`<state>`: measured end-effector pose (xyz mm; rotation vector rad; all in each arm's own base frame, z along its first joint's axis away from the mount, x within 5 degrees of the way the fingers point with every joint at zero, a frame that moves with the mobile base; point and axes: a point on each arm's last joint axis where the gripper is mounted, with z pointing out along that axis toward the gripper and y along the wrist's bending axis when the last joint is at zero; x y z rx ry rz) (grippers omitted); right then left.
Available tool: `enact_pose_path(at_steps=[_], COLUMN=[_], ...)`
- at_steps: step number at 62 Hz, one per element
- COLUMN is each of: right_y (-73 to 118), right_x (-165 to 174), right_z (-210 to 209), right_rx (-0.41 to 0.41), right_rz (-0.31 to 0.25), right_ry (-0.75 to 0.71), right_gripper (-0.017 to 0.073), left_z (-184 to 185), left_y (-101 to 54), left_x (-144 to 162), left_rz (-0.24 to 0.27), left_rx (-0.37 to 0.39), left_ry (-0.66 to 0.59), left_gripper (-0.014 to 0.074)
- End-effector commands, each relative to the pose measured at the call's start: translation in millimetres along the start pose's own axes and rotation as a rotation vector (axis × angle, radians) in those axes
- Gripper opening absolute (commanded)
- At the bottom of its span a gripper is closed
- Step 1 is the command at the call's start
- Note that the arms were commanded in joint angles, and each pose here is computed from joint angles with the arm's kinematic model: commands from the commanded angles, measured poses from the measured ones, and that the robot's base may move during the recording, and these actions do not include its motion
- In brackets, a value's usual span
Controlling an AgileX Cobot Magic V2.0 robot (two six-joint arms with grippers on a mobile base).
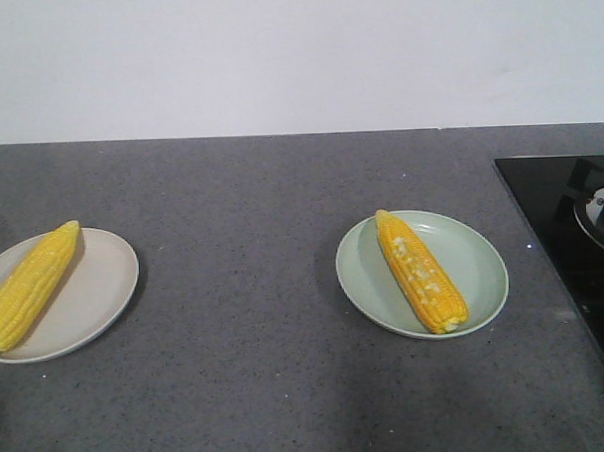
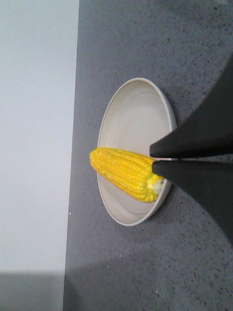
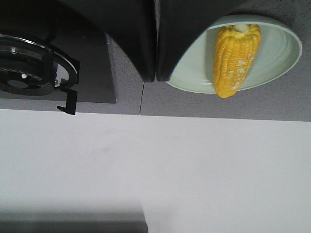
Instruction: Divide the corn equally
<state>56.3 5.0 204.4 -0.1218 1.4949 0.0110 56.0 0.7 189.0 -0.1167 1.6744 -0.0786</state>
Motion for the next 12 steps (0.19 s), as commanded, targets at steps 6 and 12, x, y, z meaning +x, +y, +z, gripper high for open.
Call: enact_pose_path(at_steps=[6,12], right_y=[-0.2,-0.2], right_x=[-1.5,-1.5], right_z=[-0.5,-0.5], right_rx=[0.01,0.01], right_rz=[-0.016,-0.016], right_ry=[-0.07,-0.07], right_gripper=[-0.0005,-0.0005], left_z=[-3.2,-3.2], left_y=[-1.6,-1.6], left_x=[-14.5,-14.5], left_rz=[-0.009,-0.009], left_rx=[0.011,0.011], left_ry=[-0.107,-0.107], left_gripper=[-0.0006,-0.0006])
